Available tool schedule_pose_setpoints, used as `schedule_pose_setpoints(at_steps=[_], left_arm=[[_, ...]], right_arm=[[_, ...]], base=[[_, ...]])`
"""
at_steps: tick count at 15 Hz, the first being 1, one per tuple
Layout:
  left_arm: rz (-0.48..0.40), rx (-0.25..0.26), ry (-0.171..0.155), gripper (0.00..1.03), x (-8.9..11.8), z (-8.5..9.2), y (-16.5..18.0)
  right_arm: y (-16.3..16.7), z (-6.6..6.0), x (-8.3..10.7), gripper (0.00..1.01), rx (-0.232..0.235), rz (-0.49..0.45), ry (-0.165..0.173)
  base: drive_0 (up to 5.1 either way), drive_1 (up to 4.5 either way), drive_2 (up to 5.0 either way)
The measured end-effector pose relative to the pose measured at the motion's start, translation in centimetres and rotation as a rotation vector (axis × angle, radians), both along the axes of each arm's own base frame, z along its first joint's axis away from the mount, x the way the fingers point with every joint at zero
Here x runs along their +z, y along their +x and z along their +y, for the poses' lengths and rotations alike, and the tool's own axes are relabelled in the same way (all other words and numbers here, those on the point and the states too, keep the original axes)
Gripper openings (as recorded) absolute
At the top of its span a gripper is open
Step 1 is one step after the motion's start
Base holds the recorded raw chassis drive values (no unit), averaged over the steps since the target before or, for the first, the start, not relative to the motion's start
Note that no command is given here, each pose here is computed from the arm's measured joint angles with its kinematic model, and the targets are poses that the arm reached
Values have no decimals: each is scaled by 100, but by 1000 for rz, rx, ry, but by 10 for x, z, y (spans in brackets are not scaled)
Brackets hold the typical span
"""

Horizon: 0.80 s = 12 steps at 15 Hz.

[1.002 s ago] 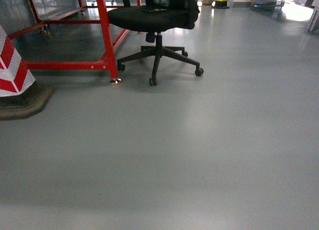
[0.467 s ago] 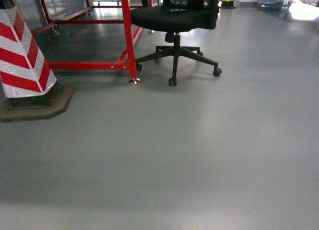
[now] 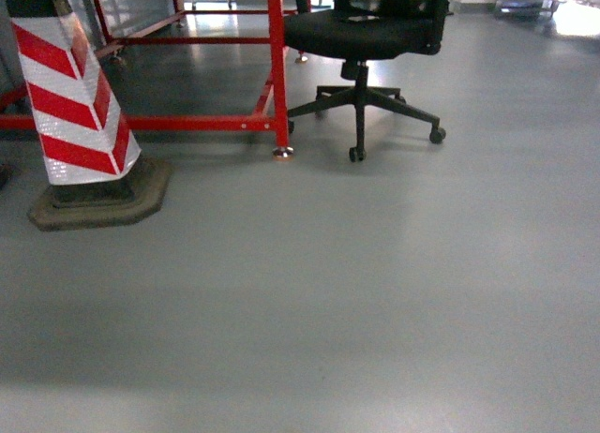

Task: Pick capacitor and pack into box

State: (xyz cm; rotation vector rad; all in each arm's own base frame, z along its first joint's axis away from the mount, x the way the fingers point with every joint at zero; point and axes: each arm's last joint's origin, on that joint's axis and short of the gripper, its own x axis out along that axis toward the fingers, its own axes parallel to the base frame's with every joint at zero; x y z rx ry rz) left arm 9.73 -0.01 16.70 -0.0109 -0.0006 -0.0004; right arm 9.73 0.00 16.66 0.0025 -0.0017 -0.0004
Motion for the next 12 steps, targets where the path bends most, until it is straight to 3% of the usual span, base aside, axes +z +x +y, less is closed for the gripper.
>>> schedule_pose_setpoints(at_steps=[12], left_arm=[[0,-1,0,43,0,0,0]], right_arm=[[0,0,0,98,0,-5,0]], base=[[-512,233,233]])
